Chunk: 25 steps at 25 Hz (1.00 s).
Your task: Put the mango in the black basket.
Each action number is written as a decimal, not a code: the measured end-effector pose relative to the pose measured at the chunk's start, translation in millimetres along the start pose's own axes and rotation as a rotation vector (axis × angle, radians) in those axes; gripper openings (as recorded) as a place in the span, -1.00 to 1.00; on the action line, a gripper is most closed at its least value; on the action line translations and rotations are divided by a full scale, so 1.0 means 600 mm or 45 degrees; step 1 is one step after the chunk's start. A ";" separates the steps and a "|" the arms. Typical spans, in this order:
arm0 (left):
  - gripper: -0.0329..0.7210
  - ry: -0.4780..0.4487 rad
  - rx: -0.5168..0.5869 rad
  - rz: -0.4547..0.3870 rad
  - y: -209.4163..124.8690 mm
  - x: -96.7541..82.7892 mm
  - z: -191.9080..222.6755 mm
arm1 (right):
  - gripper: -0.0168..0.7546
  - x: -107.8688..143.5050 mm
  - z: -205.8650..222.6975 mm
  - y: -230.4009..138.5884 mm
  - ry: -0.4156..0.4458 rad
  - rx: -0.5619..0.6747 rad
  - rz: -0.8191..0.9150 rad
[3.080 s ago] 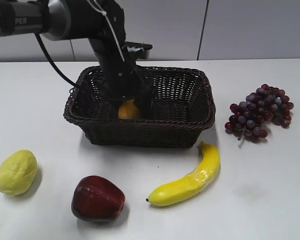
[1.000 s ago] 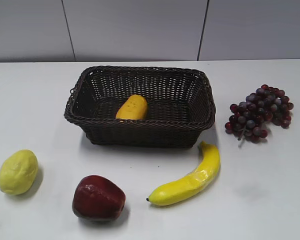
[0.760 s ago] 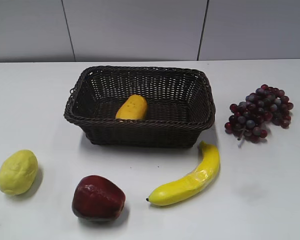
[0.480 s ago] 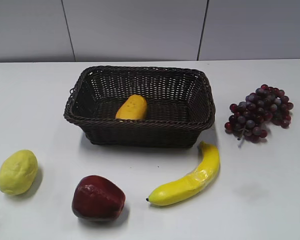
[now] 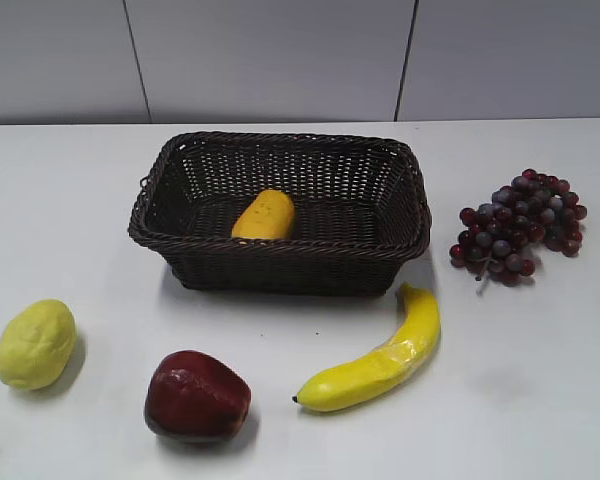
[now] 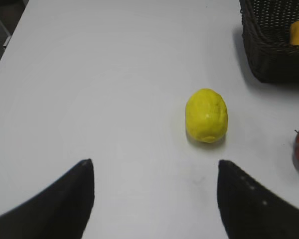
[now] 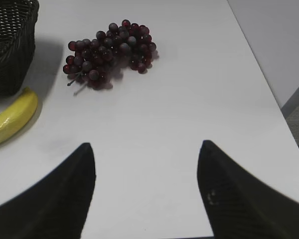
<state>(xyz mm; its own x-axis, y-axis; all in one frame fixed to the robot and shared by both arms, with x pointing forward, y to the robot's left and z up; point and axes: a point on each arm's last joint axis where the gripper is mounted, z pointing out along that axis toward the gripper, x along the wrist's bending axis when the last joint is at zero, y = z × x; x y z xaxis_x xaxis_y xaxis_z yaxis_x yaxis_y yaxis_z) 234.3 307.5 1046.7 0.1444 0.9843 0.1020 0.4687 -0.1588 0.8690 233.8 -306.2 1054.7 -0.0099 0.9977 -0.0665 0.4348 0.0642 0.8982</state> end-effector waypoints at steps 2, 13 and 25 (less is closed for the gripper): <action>0.60 -0.001 -0.001 -0.001 0.000 0.000 0.000 | 0.34 0.000 0.000 0.000 0.000 0.000 0.000; 0.60 0.066 0.007 -0.043 0.000 -0.001 -0.001 | 0.34 0.000 0.000 0.000 0.000 0.000 0.000; 0.60 0.128 0.014 -0.085 0.000 -0.003 -0.001 | 0.34 0.000 0.000 0.000 -0.001 0.000 -0.001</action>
<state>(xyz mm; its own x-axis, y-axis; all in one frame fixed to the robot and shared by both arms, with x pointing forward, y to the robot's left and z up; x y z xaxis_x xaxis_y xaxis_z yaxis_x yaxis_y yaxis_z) 233.5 306.0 1046.7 0.0250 0.9954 0.0924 0.4836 -0.0929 0.8703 233.8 -306.2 1054.7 -0.0094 0.9977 -0.0673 0.4348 0.0646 0.8982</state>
